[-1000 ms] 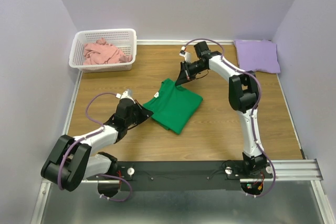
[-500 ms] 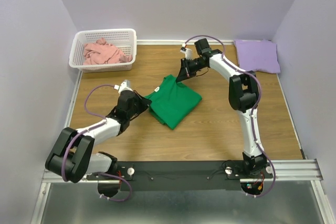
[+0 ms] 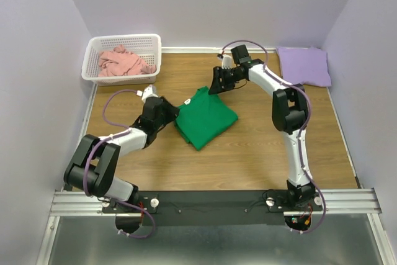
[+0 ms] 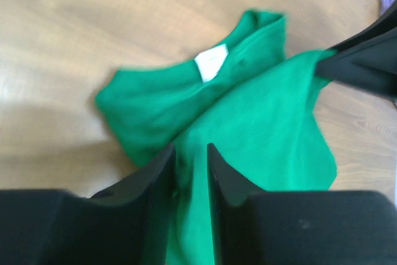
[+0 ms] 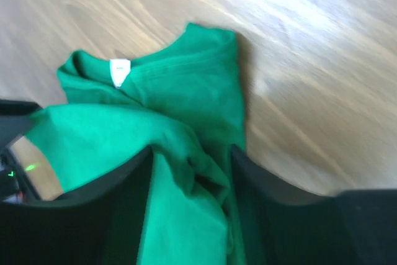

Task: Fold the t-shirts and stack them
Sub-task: Fold the tshirt

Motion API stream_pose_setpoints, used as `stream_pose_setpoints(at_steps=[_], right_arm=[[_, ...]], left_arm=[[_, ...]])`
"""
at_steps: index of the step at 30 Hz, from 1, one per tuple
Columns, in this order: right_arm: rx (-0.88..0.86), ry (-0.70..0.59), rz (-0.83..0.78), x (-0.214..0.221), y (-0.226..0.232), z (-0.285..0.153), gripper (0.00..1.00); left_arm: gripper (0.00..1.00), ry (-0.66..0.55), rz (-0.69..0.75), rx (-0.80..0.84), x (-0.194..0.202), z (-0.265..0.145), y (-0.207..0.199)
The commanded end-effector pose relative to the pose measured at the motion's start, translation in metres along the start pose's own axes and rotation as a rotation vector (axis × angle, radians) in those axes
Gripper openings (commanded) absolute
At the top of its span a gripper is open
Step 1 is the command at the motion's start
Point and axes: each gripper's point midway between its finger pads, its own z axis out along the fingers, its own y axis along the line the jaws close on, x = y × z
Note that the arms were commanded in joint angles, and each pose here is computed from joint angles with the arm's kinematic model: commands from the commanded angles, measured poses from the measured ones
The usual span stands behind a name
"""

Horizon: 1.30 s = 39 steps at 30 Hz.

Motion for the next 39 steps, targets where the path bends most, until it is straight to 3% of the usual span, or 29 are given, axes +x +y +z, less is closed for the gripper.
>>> stream_pose_setpoints(at_steps=[1, 2, 3, 5, 9, 11, 15, 17, 22, 30, 35, 39], right_arm=[[0.163, -0.109, -0.015, -0.019, 0.004, -0.043, 0.65], [0.183, -0.127, -0.013, -0.014, 0.009, -0.056, 0.66], [0.2, -0.142, -0.011, -0.013, 0.011, -0.063, 0.67], [0.245, -0.191, 0.003, -0.012, 0.012, -0.077, 0.69], [0.21, -0.216, 0.023, 0.009, 0.033, -0.099, 0.7], [0.106, -0.186, 0.037, 0.032, 0.051, -0.099, 0.69], [-0.008, -0.133, 0.097, 0.068, 0.061, -0.087, 0.64], [-0.031, -0.119, 0.131, 0.079, 0.059, -0.082, 0.61], [-0.047, -0.082, 0.2, 0.103, 0.042, -0.063, 0.58], [-0.005, -0.023, 0.396, 0.154, -0.018, -0.041, 0.53], [-0.015, 0.061, 0.566, 0.212, -0.003, -0.052, 0.53], [-0.007, 0.029, 0.599, 0.229, 0.017, -0.077, 0.54]], left_arm=[[0.64, -0.142, 0.077, 0.022, -0.047, -0.009, -0.022], [0.79, -0.146, 0.089, 0.012, -0.05, -0.013, -0.022], [0.83, -0.154, 0.105, 0.012, -0.055, -0.016, -0.025], [0.89, -0.178, 0.134, 0.015, -0.067, -0.029, -0.032], [0.9, -0.155, 0.121, 0.043, -0.062, -0.054, -0.044], [0.86, -0.106, 0.101, 0.09, -0.044, -0.067, -0.054], [0.63, 0.0, 0.065, 0.16, 0.0, -0.08, -0.068], [0.61, 0.058, 0.057, 0.16, 0.019, -0.076, -0.068], [0.39, 0.224, 0.07, 0.189, 0.075, -0.055, -0.075], [0.33, 0.379, 0.021, -0.003, 0.129, -0.03, -0.012], [0.33, 0.405, 0.044, -0.079, 0.137, -0.031, 0.018], [0.4, 0.376, 0.094, -0.072, 0.123, -0.028, 0.015]])
